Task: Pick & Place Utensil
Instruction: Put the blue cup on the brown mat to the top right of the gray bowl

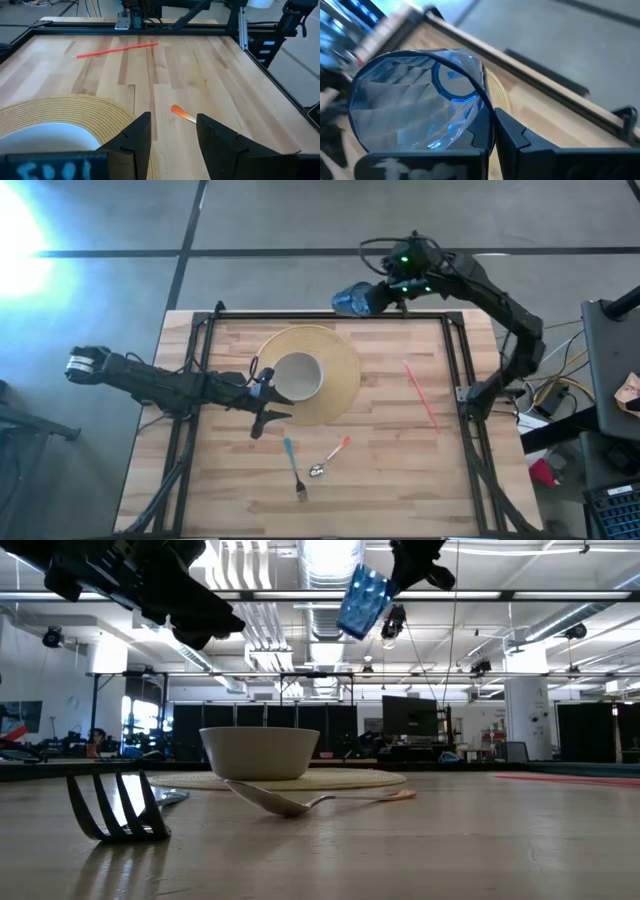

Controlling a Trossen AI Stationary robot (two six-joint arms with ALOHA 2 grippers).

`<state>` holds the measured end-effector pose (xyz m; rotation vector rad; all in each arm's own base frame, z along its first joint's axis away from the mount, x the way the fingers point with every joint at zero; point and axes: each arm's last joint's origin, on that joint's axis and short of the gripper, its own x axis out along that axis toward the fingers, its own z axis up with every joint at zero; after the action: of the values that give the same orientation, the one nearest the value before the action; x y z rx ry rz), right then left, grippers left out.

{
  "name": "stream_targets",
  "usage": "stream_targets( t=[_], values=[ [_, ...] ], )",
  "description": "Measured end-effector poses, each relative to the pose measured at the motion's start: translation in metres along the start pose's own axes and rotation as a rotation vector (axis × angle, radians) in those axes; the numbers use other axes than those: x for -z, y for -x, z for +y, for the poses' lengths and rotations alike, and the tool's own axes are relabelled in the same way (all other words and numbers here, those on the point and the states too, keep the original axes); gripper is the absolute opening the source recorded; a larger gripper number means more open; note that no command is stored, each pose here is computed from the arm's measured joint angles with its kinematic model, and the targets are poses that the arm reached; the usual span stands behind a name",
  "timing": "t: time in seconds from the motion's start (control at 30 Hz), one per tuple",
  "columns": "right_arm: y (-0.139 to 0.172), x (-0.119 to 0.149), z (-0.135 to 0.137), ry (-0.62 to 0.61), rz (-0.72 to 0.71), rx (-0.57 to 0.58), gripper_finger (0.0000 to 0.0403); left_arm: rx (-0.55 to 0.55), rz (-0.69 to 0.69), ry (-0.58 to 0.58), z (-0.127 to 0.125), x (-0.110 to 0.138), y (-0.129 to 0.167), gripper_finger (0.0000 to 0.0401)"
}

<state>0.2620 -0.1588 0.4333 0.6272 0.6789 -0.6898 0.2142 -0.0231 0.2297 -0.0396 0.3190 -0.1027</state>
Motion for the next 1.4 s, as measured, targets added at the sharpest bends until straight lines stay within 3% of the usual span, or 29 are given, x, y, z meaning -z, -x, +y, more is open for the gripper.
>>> stream_targets(
  t=[0.3, 0.43, 1.0, 1.4],
  values=[
    [-0.058, -0.007, 0.004, 0.047, 0.258, 0.102, 0.0011, -0.002, 0.033, 0.003, 0.0, 0.003, 0.0, 0.0149],
    [-0.085, -0.005, 0.004, 0.046, 0.354, 0.093, 0.0011, -0.002, 0.041, 0.005, 0.0, 0.004, 0.0, 0.0149],
    [-0.17, 0.014, -0.001, 0.039, 0.578, 0.159, 0.0011, -0.003, 0.041, 0.004, 0.0, 0.004, 0.0, 0.0149],
    [-0.21, 0.028, -0.002, 0.146, 0.675, 0.148, 0.0011, -0.003, 0.044, 0.004, 0.0, 0.004, 0.0, 0.0149]
  ],
)
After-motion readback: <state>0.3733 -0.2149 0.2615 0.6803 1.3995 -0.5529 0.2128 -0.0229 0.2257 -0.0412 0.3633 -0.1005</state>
